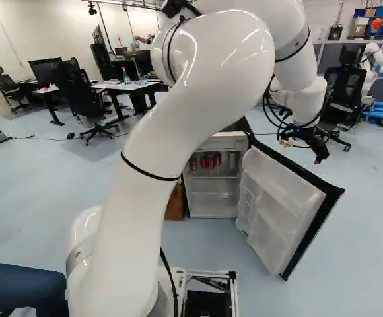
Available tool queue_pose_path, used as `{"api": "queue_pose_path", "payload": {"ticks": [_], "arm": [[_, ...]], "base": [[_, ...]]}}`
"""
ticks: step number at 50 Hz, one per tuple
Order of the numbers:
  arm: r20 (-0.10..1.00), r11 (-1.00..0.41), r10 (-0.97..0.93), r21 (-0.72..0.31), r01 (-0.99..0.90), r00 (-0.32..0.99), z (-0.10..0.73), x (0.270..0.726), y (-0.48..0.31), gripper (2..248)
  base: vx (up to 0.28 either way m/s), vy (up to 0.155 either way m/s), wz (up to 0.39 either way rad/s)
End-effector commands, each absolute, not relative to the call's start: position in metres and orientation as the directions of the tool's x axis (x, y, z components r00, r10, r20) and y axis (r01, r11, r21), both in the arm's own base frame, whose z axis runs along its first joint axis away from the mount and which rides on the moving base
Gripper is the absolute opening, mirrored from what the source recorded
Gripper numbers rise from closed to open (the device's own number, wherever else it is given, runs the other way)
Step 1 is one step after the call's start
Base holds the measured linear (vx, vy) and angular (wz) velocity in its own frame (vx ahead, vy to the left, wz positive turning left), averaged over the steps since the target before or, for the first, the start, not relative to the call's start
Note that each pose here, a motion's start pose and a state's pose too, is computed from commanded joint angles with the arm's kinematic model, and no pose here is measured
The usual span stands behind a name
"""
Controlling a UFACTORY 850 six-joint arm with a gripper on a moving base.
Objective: Grab a drink from the fridge
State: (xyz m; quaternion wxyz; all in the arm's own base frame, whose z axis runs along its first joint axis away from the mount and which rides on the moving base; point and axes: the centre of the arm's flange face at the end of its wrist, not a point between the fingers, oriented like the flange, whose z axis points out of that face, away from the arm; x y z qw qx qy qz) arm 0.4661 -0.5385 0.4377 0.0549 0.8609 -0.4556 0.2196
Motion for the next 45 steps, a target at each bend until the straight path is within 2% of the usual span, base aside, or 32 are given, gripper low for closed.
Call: {"api": "queue_pose_path", "payload": {"ticks": [21, 45], "arm": [[0.44, -0.582, -0.755, -0.108, -0.806, 0.486, 0.415, 0.493, -0.569, 247], [0.423, -0.58, -0.762, -0.107, -0.808, 0.491, 0.404, 0.494, -0.571, 247]], "base": [[0.0, 0.0, 0.0], [0.0, 0.0, 0.0]]}}
